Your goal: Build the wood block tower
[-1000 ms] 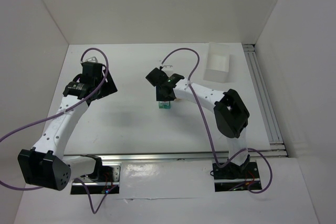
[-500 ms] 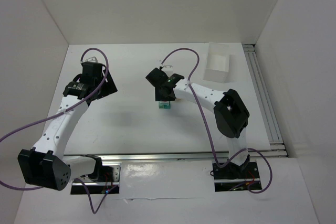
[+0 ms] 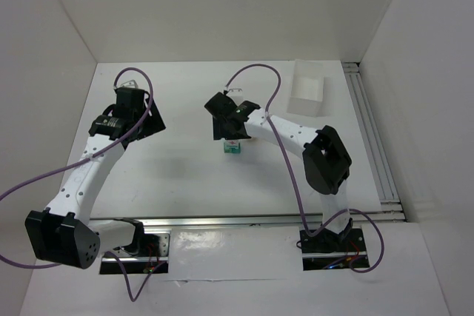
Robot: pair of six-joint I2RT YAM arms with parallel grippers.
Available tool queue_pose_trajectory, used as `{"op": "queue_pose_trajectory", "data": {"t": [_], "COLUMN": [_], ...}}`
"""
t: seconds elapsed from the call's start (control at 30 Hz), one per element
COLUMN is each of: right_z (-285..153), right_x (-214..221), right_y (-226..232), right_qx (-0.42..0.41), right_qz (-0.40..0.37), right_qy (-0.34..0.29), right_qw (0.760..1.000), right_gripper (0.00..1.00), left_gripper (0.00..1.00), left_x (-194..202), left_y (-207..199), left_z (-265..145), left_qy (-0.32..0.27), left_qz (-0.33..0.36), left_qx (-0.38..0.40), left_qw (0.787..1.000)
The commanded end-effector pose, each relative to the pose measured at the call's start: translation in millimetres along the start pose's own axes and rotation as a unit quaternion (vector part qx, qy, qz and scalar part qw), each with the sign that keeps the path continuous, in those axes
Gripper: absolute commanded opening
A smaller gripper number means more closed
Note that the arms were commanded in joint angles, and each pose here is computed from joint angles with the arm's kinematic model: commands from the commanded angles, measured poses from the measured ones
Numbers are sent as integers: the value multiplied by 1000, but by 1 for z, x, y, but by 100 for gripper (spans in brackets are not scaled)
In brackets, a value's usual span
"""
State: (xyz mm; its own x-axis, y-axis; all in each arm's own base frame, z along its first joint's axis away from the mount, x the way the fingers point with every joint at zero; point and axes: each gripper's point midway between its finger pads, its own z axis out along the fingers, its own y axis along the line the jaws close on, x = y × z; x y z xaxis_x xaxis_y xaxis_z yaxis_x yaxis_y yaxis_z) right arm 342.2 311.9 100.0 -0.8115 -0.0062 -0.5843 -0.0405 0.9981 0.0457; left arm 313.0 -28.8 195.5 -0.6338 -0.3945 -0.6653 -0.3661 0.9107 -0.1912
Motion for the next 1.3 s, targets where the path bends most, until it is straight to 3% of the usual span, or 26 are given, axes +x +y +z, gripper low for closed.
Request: {"op": "queue_pose_trajectory", "data": {"t": [0.0,0.07,0.17,0.23,0.33,0.67,1.27], "right_z": [-24,-30,-32,-32,-22,-5,-1], "right_x": [-36,-49,-64,-74,-61,-27,-15], "right_y": [10,7,2,0,-1,4,9], "right_qx": [-7,5,4,-9,-38,-59,-67], "right_qz": [-3,-3,-2,8,13,12,5], "right_qy": [-46,-67,-77,-80,-47,2,17], "right_qw": [999,998,997,997,998,998,998], "right_gripper": [79,85,85,79,72,71,66], "left_gripper": [82,82,82,82,82,82,82], "left_x": [-8,-9,-10,-10,-10,-10,-8], "left_y": [-1,-1,1,1,1,1,1], "left_z": [-5,-8,-8,-8,-8,-8,-5], "left_qy": [-18,-22,-25,-25,-25,-25,-21], "left_qz": [3,2,2,2,2,2,3], "left_qx": [10,12,7,7,7,7,5], "left_qw": [1000,1000,1000,1000,1000,1000,1000]}}
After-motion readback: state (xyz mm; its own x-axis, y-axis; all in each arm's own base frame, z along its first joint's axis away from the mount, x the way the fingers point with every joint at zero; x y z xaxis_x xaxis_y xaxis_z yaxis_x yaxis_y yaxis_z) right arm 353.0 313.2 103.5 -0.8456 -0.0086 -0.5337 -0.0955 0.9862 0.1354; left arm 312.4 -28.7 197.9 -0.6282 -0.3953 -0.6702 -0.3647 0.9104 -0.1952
